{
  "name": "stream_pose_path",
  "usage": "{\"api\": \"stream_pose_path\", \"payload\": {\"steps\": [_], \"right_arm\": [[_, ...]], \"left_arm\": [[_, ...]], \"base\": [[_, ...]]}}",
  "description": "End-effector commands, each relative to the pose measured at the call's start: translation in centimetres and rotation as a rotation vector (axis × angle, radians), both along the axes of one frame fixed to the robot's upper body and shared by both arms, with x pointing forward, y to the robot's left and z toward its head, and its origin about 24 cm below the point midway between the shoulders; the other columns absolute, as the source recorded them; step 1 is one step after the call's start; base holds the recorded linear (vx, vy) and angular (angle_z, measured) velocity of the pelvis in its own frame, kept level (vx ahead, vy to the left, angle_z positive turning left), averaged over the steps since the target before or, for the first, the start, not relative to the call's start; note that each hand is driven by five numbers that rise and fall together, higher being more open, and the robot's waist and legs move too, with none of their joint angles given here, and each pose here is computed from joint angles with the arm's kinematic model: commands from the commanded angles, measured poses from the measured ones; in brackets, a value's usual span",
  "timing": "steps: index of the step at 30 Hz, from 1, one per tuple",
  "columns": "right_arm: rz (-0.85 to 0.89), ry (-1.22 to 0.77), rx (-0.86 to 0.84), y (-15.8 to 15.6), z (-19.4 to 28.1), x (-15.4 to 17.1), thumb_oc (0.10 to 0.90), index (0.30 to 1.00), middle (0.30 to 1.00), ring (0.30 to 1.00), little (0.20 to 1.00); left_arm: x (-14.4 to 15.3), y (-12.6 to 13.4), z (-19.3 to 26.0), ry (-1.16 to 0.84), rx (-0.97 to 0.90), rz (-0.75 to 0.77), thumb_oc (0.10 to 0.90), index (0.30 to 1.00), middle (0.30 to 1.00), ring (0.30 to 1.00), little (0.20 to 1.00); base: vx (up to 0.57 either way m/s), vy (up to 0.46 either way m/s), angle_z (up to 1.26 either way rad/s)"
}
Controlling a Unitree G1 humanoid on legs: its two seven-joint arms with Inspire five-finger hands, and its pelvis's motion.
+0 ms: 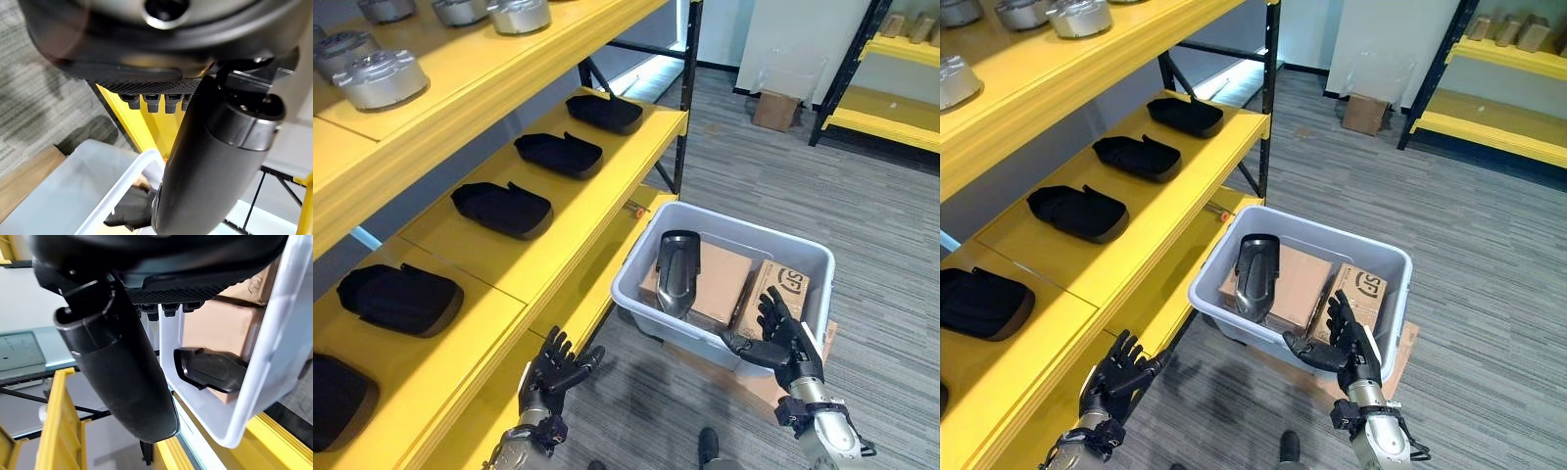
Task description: Move parts from the plastic box to the shelf.
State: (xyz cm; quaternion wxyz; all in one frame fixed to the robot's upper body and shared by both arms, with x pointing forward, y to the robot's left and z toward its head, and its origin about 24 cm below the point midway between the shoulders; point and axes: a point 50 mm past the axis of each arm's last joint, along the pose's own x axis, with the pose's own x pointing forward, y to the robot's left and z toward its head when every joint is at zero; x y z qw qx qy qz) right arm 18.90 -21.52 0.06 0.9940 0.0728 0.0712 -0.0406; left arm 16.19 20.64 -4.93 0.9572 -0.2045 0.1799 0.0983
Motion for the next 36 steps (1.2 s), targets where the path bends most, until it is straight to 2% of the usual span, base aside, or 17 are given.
{"api": "stream_pose_path", "payload": {"steps": [1,8,14,22,27,36], "right_arm": [[-0.031,-0.284,-0.022,-1.0,5.0,1.4,0.900,1.000,1.000,1.000,1.000],[-0.037,-0.292,-0.041,-1.3,5.2,1.2,0.900,1.000,1.000,1.000,1.000],[-0.016,-0.300,-0.121,-1.6,5.8,1.4,0.900,1.000,1.000,1.000,1.000],[0.025,-0.295,-0.168,-1.5,5.8,2.4,0.900,1.000,1.000,1.000,1.000],[0.027,-0.296,-0.158,-1.3,5.7,2.4,0.900,1.000,1.000,1.000,1.000],[0.024,-0.294,-0.107,-0.3,5.5,2.7,0.900,1.000,1.000,1.000,1.000]], "left_arm": [[2.5,0.7,3.4,-0.215,0.069,-0.012,0.900,1.000,1.000,1.000,1.000],[3.0,0.5,3.8,-0.237,0.063,-0.009,0.900,1.000,1.000,1.000,1.000],[2.8,0.3,3.8,-0.242,0.035,0.004,0.900,1.000,1.000,1.000,1.000],[3.4,0.2,3.9,-0.254,0.049,0.008,0.900,1.000,1.000,1.000,1.000],[3.7,-0.4,4.0,-0.262,0.042,-0.007,0.900,1.000,1.000,1.000,1.000],[4.5,-0.4,4.4,-0.274,0.058,-0.009,0.900,1.000,1.000,1.000,1.000]], "base": [[0.02,-0.091,0.00],[0.02,-0.234,-0.16],[-0.02,-0.060,-0.49],[0.13,0.100,-0.45],[0.11,0.135,-1.00],[0.10,0.156,-0.15]]}}
